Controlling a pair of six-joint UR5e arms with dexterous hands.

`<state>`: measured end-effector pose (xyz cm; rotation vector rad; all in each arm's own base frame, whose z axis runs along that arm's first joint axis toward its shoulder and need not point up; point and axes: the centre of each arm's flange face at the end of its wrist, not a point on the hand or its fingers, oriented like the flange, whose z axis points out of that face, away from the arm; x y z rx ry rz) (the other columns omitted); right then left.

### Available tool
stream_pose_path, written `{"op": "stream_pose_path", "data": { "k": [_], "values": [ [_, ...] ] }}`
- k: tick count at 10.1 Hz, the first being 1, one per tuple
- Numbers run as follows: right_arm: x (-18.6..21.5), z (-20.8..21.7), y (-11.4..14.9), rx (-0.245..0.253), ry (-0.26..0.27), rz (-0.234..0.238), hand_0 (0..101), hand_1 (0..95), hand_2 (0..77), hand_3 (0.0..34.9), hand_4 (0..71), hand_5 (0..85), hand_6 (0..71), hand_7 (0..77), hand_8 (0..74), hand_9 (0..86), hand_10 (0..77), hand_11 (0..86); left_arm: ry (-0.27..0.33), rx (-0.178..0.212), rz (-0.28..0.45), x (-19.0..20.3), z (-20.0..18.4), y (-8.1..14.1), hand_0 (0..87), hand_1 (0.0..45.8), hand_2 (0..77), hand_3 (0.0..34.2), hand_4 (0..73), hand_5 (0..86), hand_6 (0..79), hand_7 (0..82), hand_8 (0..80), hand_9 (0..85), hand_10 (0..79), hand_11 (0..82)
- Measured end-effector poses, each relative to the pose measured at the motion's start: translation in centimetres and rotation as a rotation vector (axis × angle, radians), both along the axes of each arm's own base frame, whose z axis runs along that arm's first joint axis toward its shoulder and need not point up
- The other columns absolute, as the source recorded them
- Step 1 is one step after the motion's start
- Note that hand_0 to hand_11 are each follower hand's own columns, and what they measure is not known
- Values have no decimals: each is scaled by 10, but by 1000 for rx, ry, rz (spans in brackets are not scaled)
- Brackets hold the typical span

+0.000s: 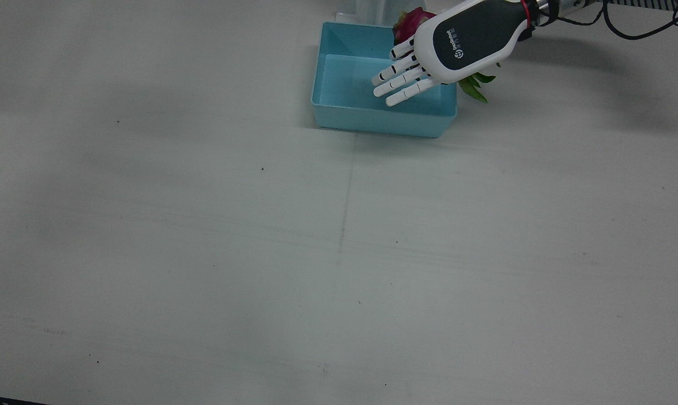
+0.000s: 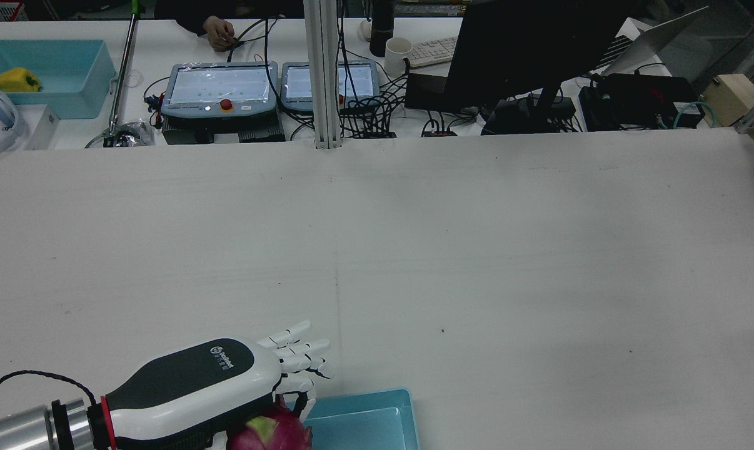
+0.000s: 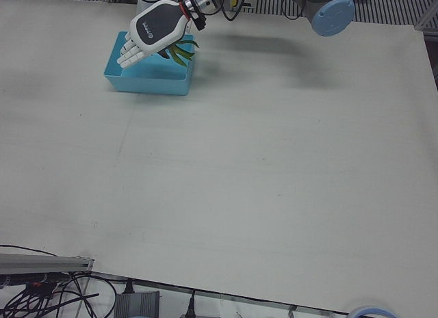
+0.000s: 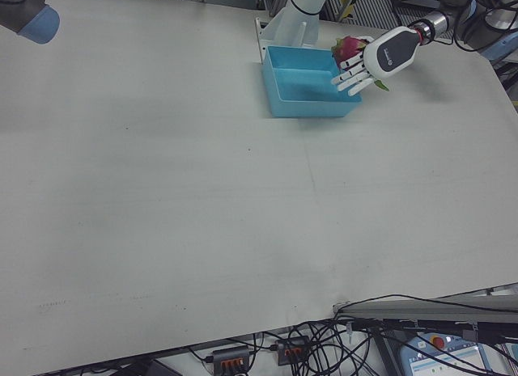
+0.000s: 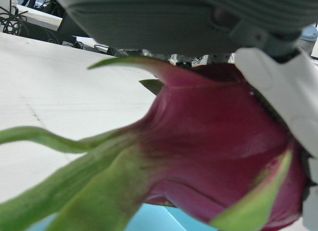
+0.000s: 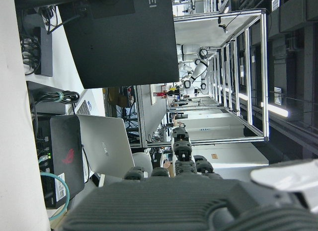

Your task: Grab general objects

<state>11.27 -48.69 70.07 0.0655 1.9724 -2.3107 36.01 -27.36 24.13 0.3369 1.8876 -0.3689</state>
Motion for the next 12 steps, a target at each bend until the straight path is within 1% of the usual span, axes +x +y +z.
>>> {"op": "stream_pose_path", "data": {
  "k": [1,3,6,7,8,9,10,11,12],
  "values": [
    [0,0,0,0,0,0,5,82,16,0,0,5,0,0,0,5,0,5,8,0,6,4,-7,2,578,0,333,0,180,562,120,240,131,33,5,16],
    [0,0,0,0,0,0,4,82,16,0,0,5,0,0,0,5,0,5,26,-3,15,10,-18,3,578,0,333,0,180,562,125,240,131,27,5,16],
    [0,0,0,0,0,0,3,82,16,0,0,5,0,0,0,5,0,5,40,-5,42,19,-24,11,580,0,333,0,180,562,114,240,131,27,5,16],
    [0,0,0,0,0,0,4,82,16,0,0,5,0,0,0,5,0,5,40,-5,46,20,-25,12,512,0,333,0,180,562,44,169,82,33,5,16],
    [0,0,0,0,0,0,3,82,16,0,0,5,0,0,0,11,0,5,37,-6,47,21,-24,12,512,0,333,0,180,562,44,169,82,33,5,11],
    [0,0,0,0,0,0,3,82,16,0,0,5,0,0,0,11,0,5,31,-8,47,23,-23,12,354,0,311,0,180,556,11,87,76,27,5,11],
    [0,0,0,0,0,0,3,82,16,0,0,5,0,0,0,5,0,5,22,-11,45,26,-21,11,354,0,311,0,180,556,11,87,76,27,5,11],
    [0,0,0,0,0,0,4,82,16,0,0,5,0,0,0,5,0,5,12,-15,43,30,-18,9,244,0,278,2,207,507,11,54,76,16,5,11],
    [0,0,0,0,0,0,4,82,16,0,0,5,0,0,0,5,0,5,6,-17,42,32,-16,9,116,0,104,112,158,409,5,54,76,11,5,11]
  ]
}}
